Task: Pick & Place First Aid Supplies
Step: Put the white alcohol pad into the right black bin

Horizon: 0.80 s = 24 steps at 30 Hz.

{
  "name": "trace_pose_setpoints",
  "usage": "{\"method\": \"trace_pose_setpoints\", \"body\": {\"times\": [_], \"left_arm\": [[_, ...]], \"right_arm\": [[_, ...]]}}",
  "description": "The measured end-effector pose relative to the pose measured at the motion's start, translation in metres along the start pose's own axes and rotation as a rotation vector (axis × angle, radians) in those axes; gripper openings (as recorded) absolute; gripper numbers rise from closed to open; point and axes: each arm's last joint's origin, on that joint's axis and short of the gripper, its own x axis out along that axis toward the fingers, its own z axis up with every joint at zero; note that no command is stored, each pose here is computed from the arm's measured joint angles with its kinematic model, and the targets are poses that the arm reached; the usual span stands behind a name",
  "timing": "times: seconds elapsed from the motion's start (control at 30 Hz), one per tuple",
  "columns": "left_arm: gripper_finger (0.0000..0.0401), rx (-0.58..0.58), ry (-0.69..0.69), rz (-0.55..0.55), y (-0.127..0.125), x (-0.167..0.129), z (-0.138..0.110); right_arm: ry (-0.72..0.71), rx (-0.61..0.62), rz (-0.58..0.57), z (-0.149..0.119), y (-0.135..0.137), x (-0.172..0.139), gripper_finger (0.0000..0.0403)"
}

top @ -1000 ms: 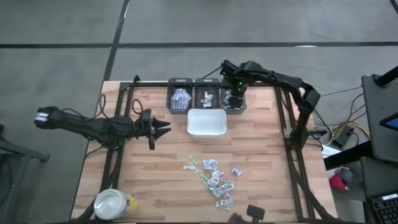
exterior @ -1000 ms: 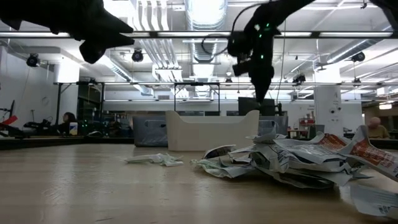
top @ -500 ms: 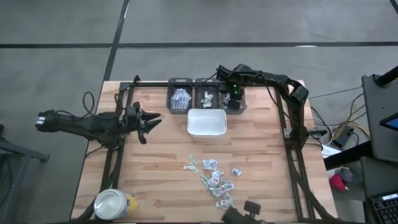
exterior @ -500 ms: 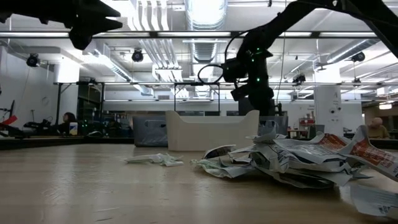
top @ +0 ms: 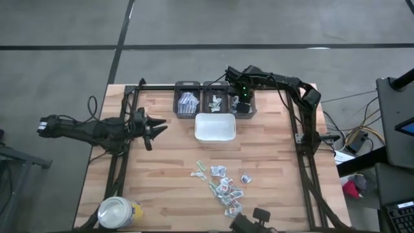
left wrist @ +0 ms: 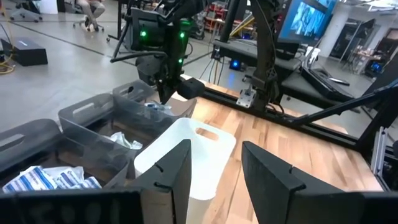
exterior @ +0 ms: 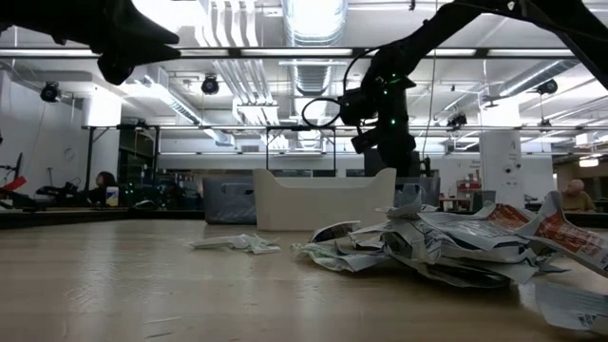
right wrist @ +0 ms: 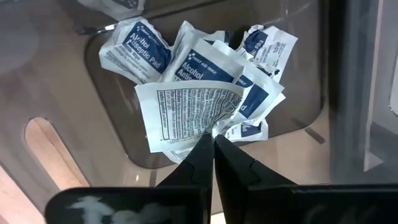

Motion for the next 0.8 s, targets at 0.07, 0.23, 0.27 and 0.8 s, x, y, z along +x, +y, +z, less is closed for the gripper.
{"method": "trace_pose_setpoints", "body": {"times": [0.07, 0.23, 0.27, 0.8], "left_arm": [[0.0135, 0.001, 0.005, 0.001, 0.000, 0.000, -0.001], [0.0135, 0.004, 0.014, 0.004, 0.000, 0.000, -0.001], [0.0135, 0.005, 0.015, 0.004, 0.000, 0.000, -0.002], [0.0135, 0.069, 0.031, 0.005, 0.001, 0.000, -0.003]], "right_arm": [[-0.001, 0.000, 0.000, 0.000, 0.000, 0.000, 0.0009], [-0.001, 0.001, 0.000, 0.000, 0.000, 0.000, 0.0036], [-0.001, 0.001, 0.000, 0.000, 0.000, 0.000, 0.0045], [-0.108, 0.058, -0.061, -0.016, 0.000, -0.045, 0.0127]]}}
